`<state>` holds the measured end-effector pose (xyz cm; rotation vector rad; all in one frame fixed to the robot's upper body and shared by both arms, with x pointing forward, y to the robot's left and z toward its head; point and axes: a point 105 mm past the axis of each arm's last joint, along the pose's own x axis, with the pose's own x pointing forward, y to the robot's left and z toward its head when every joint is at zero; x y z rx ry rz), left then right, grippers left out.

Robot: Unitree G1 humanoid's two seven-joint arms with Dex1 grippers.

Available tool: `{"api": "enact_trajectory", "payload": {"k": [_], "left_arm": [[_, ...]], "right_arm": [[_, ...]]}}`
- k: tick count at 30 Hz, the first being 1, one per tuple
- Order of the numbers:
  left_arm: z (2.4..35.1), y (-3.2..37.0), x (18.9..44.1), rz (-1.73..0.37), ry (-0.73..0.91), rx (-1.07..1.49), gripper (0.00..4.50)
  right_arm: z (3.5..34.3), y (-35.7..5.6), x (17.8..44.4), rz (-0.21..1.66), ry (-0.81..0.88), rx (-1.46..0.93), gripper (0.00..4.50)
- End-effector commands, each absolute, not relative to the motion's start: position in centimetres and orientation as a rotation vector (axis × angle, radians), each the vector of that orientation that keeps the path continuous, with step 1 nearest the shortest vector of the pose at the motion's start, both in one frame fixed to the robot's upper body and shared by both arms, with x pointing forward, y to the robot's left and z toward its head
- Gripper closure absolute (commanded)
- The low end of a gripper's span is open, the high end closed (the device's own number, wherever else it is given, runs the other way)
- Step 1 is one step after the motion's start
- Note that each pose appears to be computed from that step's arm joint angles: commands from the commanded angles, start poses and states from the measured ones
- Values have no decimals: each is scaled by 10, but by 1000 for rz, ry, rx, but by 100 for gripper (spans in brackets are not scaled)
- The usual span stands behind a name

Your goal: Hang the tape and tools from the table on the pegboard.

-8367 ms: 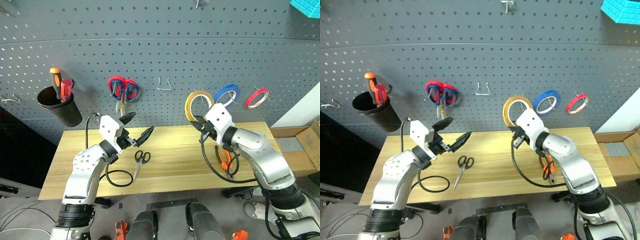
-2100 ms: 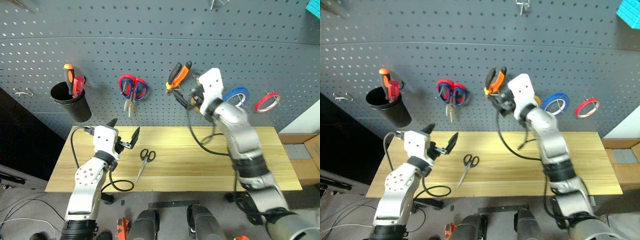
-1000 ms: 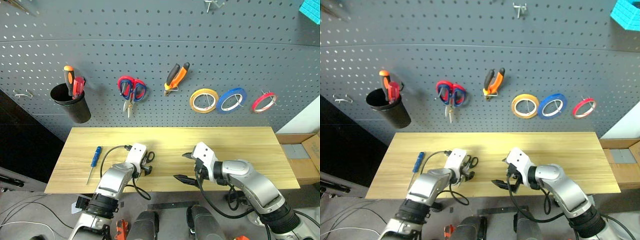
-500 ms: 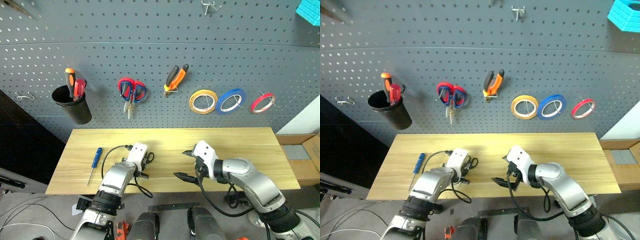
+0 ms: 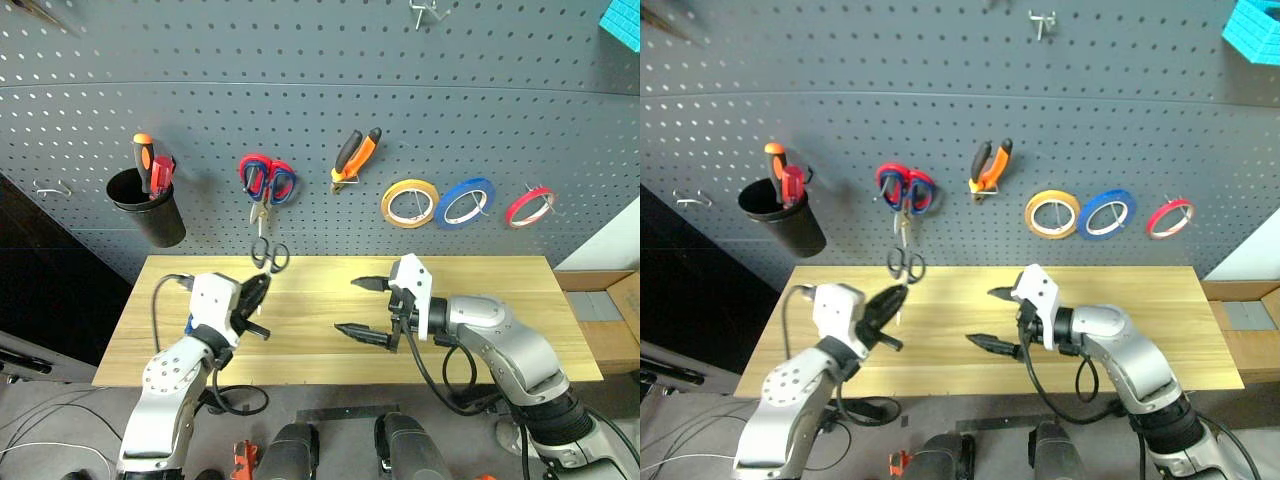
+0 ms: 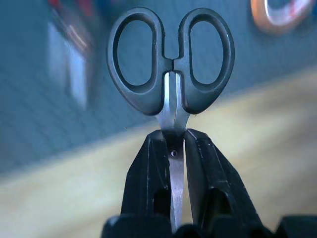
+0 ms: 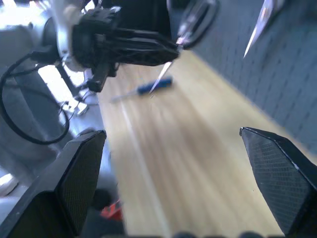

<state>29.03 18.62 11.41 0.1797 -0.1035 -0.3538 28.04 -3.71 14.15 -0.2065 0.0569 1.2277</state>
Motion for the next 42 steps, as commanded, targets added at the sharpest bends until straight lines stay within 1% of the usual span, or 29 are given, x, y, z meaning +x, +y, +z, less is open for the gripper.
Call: {"api": "enact_trajectory", "payload": {"k": [1,5,16,24,29,33,36,39,42], "left_arm": [[136,190,292,-297,-246,248,433],[155,194,302,-237,-340,277,433],[157,181,320,-263,-341,289,433],[168,178,331,-222,-386,254,433],[175,172,335,-238,-408,252,433],[172,171,338,-241,-381,256,433],[163,170,342,-244,-335,271,433],[154,171,353,-228,-285,291,433],[149,168,370,-224,-255,312,433]], "right_arm": [[176,-30,286,1224,-101,-228,0],[187,-27,290,1227,-142,-241,0],[191,-24,292,1230,-169,-252,0],[191,-23,290,1224,-170,-260,0],[192,-23,290,1222,-175,-261,0],[193,-22,290,1221,-180,-263,0],[195,-22,289,1223,-185,-267,0],[196,-21,290,1223,-187,-269,0],[196,-20,291,1227,-188,-268,0]]}}
